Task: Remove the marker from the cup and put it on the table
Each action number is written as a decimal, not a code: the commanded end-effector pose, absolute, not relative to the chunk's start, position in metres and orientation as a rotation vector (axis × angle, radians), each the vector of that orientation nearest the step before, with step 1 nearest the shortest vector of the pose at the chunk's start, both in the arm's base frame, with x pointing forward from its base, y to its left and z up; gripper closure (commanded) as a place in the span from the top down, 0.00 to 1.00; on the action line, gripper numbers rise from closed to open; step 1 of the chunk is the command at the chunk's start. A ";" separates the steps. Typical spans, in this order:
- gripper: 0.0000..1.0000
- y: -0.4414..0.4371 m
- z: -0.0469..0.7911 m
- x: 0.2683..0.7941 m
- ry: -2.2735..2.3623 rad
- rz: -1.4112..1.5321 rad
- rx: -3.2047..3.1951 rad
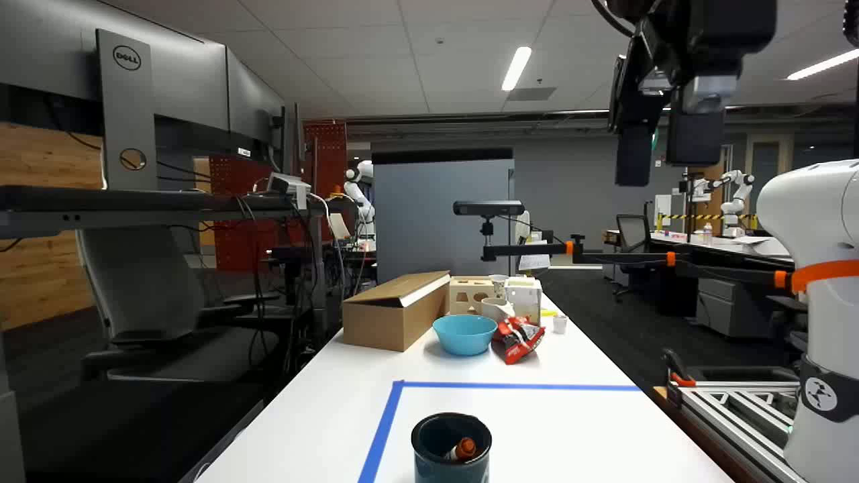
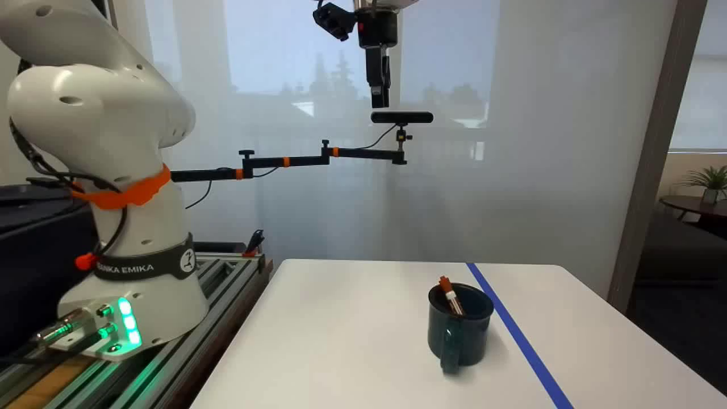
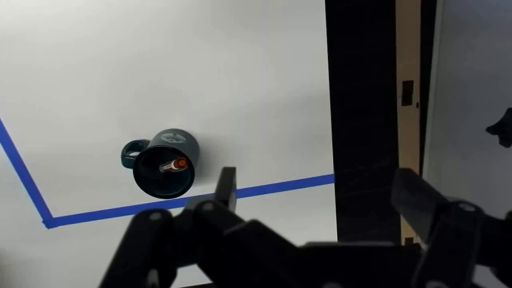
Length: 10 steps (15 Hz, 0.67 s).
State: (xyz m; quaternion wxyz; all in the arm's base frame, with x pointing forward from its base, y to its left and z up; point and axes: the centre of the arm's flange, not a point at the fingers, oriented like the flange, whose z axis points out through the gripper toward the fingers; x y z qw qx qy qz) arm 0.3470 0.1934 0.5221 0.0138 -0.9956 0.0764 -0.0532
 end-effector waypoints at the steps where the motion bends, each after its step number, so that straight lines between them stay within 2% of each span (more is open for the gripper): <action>1: 1.00 0.193 0.523 0.347 0.238 -0.168 -3.100; 10: 1.00 0.194 0.525 0.347 0.237 -0.175 -3.098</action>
